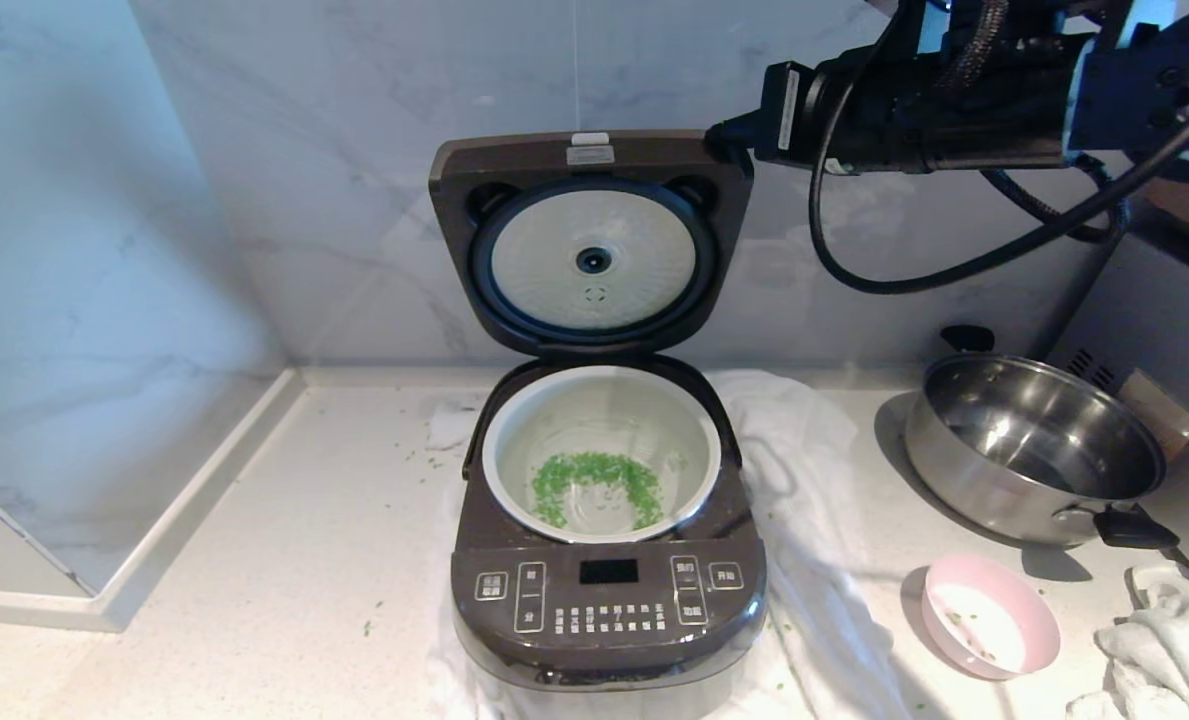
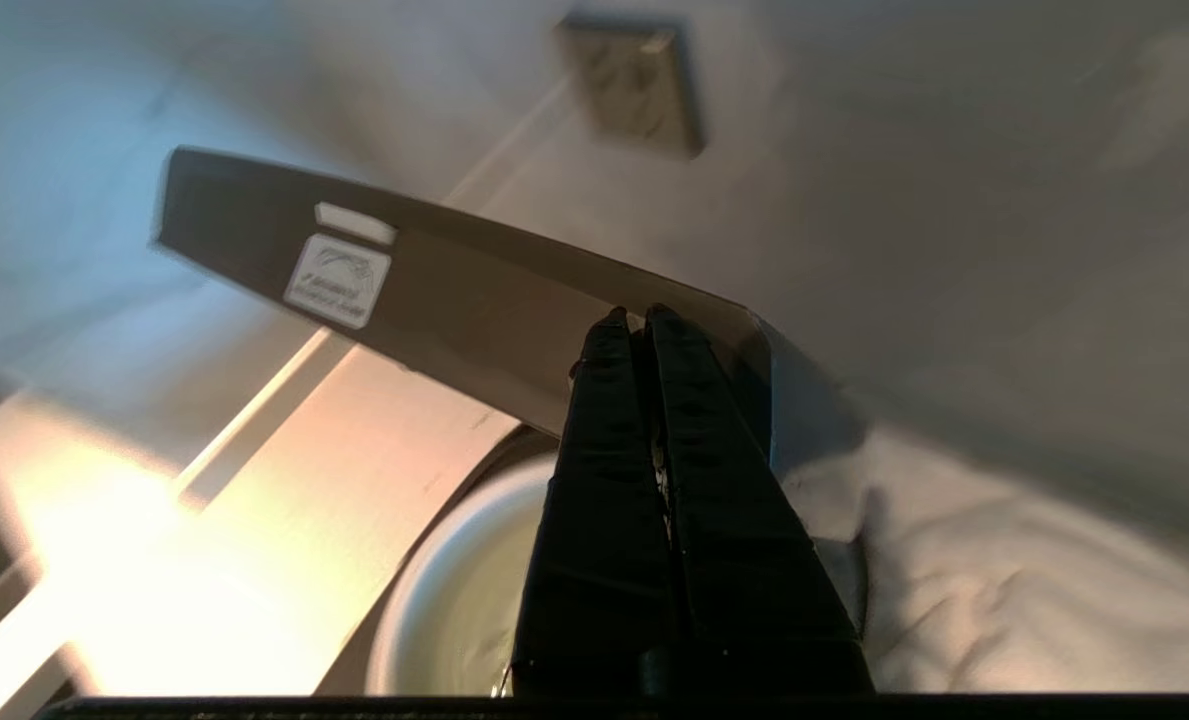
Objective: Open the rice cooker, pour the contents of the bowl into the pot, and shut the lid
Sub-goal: Close the rice cooker
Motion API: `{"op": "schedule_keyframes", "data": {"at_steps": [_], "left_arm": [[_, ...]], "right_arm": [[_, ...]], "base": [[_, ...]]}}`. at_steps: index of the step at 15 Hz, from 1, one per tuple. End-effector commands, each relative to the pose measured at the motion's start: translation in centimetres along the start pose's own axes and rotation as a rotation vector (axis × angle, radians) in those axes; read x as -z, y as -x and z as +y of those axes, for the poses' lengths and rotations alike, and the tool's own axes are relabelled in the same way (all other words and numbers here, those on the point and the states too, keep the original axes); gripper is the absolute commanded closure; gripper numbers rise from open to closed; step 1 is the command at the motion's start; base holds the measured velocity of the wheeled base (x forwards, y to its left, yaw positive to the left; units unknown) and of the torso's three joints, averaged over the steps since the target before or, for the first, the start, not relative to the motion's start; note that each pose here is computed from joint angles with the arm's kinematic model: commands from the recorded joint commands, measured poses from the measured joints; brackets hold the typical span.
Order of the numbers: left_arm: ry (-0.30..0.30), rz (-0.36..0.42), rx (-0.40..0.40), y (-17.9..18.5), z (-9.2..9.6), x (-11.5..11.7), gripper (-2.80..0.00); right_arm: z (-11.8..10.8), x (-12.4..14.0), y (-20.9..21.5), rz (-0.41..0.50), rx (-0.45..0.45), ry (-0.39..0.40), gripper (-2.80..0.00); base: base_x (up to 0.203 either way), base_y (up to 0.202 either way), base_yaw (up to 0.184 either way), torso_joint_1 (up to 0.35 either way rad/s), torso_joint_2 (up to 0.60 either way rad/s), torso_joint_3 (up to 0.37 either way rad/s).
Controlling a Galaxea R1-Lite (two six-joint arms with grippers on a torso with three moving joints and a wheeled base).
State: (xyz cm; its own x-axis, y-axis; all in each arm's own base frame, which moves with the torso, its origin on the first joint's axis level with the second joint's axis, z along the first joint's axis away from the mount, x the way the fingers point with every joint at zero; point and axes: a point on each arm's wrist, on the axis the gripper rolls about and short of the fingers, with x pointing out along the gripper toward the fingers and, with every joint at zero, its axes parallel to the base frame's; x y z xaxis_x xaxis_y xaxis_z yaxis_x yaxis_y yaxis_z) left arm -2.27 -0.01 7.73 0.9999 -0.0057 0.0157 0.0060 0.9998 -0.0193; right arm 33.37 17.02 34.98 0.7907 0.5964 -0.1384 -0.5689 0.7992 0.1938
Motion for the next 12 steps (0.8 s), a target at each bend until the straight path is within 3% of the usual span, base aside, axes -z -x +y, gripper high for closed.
{"op": "schedule_keyframes", "data": {"at_steps": [1,4,12], "left_arm": [[0.001,0.005,0.000,0.0,0.0,0.2,0.00],[0.001,0.005,0.000,0.0,0.0,0.2,0.00],[0.001,0.005,0.000,0.0,0.0,0.2,0.00]], "right_arm": [[-0.2,2.6,-3.3,0.040,-0.005,0.000,0.00],[0.6,2.8,-4.5,-0.061,-0.043,0.092,0.00],[3.6,1.1,-2.1,-0.116,-0.062,0.135,0.00]], "base": [[0.000,0.000,0.000,0.000,0.00,0.000],[0.000,0.000,0.000,0.000,0.00,0.000],[0.000,0.000,0.000,0.000,0.00,0.000]]}}
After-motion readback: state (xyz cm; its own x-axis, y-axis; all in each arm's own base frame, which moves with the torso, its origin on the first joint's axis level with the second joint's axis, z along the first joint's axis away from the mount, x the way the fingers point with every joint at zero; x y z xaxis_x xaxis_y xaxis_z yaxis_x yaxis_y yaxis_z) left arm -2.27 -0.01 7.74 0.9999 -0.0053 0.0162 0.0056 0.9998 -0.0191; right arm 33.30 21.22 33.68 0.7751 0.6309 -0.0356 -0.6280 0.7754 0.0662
